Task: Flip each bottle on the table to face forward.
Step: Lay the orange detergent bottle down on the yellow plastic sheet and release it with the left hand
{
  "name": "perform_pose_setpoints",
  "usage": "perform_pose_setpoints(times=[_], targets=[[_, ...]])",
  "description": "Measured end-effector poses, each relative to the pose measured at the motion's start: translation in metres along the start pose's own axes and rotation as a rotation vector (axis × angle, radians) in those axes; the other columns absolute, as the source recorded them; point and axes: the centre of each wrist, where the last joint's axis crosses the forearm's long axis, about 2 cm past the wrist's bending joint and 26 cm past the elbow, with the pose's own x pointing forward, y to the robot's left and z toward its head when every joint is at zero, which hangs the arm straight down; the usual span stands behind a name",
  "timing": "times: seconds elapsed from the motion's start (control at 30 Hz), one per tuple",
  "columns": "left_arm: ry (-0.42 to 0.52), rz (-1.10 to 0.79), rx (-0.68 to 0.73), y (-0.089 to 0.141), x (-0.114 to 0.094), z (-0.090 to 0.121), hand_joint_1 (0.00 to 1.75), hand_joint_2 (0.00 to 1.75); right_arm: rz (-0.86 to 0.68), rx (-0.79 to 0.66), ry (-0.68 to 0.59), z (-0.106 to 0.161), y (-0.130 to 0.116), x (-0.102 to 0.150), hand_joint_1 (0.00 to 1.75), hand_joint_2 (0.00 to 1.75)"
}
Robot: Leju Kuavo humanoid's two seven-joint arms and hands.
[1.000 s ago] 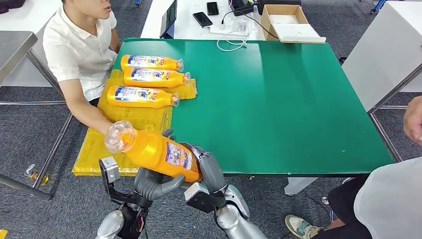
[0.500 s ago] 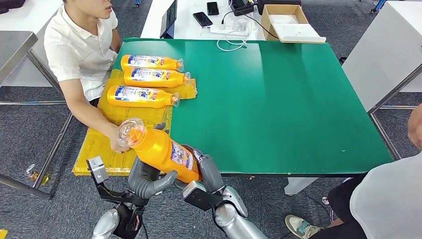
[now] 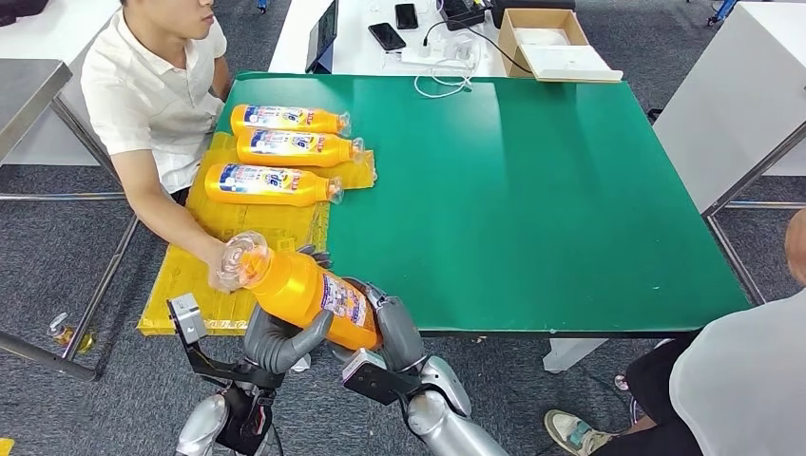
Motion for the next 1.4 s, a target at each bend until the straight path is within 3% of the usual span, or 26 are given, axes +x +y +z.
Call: perform_pose_setpoints(times=[0.27,0.4,0.57,0.6,0.7,0.73,0.93,1.07,1.2,1.4], targets=[[0.011,0.011,-0.046,0.004,0.0,-0.006,1.75,1.75,0.0,0.012,-0.007,-0.002,0.0,0.001,1.74,1.75],[0.009,0.03,-0.061,0.006,0.001,-0.008,1.75,1.75,-0.028,0.02,-0.015,-0.003,0.0,0.001,1.5,1.75],[0.009,0.032,-0.065,0.007,0.001,-0.008,1.75,1.75,-0.051,0.029,-0.014,-0.003,0.001,0.001,1.5,1.75],[0.009,0.032,-0.065,0.007,0.001,-0.008,1.75,1.75,-0.052,0.029,-0.013,-0.003,0.002,0.001,1.33,1.75],[0.008,0.032,-0.068,0.007,0.002,-0.008,1.75,1.75,-0.054,0.03,-0.013,-0.003,0.002,0.001,0.23,1.75],[0.008,0.032,-0.07,0.007,0.002,-0.008,1.75,1.75,-0.057,0.034,-0.013,-0.003,0.002,0.001,0.03,1.75],[0.0,0.03,-0.074,0.008,0.003,-0.008,1.75,1.75,-0.08,0.038,-0.029,0.0,0.007,0.002,0.0,1.75],[-0.017,0.018,-0.062,0.011,0.007,-0.01,1.75,1.75,-0.051,-0.071,-0.105,0.003,0.014,0.017,0.0,0.0],[-0.074,-0.043,-0.021,0.018,0.019,-0.013,1.75,1.75,-0.006,-0.12,-0.181,0.009,0.019,0.03,0.0,0.0],[-0.128,-0.068,0.01,0.028,0.039,-0.011,1.75,1.75,-0.064,-0.127,-0.202,0.017,0.024,0.037,0.0,0.0]])
